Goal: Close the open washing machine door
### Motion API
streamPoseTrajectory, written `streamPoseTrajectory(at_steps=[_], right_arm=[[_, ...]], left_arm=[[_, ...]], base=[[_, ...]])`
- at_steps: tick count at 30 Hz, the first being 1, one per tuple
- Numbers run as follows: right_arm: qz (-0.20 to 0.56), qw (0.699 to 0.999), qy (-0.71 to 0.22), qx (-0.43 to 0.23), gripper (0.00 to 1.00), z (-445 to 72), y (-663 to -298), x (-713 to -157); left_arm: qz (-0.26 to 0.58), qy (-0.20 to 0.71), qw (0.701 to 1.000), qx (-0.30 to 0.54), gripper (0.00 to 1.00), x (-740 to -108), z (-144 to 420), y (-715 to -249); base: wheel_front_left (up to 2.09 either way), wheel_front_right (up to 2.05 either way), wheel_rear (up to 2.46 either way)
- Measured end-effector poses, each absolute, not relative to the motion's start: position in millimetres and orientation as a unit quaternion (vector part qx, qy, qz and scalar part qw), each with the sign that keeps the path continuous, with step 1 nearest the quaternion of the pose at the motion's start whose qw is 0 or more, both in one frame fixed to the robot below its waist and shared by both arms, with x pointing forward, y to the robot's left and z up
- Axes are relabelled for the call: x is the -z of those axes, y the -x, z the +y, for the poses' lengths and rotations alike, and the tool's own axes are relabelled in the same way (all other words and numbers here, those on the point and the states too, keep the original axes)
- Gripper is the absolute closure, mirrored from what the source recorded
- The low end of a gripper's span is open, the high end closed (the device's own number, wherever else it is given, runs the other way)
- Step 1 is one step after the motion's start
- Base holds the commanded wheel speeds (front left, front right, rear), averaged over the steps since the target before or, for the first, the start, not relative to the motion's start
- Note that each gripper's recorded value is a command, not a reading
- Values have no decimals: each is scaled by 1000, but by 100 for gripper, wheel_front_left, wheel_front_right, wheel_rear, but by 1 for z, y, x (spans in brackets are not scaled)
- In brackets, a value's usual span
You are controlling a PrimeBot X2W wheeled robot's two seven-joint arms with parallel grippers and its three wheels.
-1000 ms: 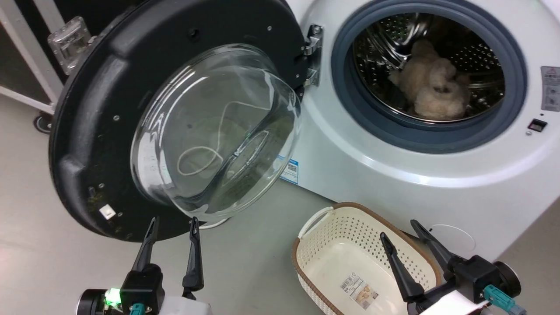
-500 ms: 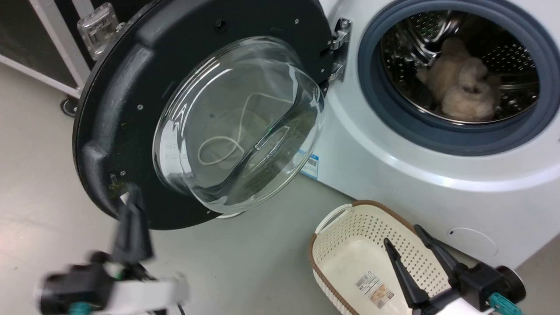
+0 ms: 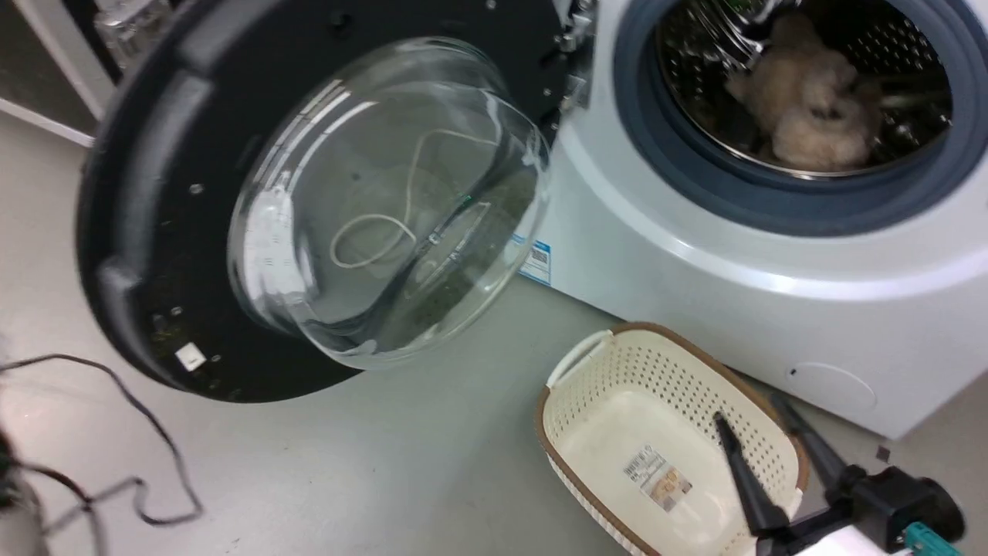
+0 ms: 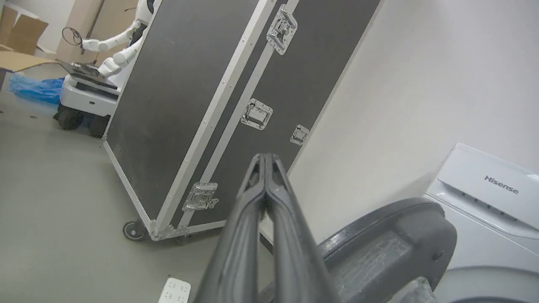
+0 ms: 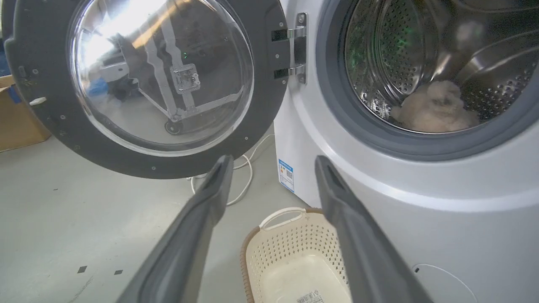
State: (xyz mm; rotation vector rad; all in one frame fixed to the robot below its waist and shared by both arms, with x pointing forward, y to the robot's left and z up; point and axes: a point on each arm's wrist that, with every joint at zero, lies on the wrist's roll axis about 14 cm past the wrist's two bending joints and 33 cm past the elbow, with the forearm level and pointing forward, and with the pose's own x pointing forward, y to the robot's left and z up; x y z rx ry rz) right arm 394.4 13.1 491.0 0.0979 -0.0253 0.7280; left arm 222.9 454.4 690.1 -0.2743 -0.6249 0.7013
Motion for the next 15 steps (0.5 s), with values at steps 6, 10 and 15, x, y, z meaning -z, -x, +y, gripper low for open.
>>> streamPoseTrajectory(at_steps=[6, 10, 15], right_arm=[[-2, 940, -52, -337, 0, -1, -401, -482], [5, 942, -52, -331, 0, -6, -401, -477], [5, 944, -55, -326, 0, -9, -405, -476]], left_arm=[[-211, 282, 868, -350, 100, -650, 495, -252], [-158, 419, 822, -350, 100, -606, 505, -264], [-107, 517, 781, -335, 100, -568, 499, -271]], base=[[0, 0, 0], [0, 0, 0], [0, 0, 0]])
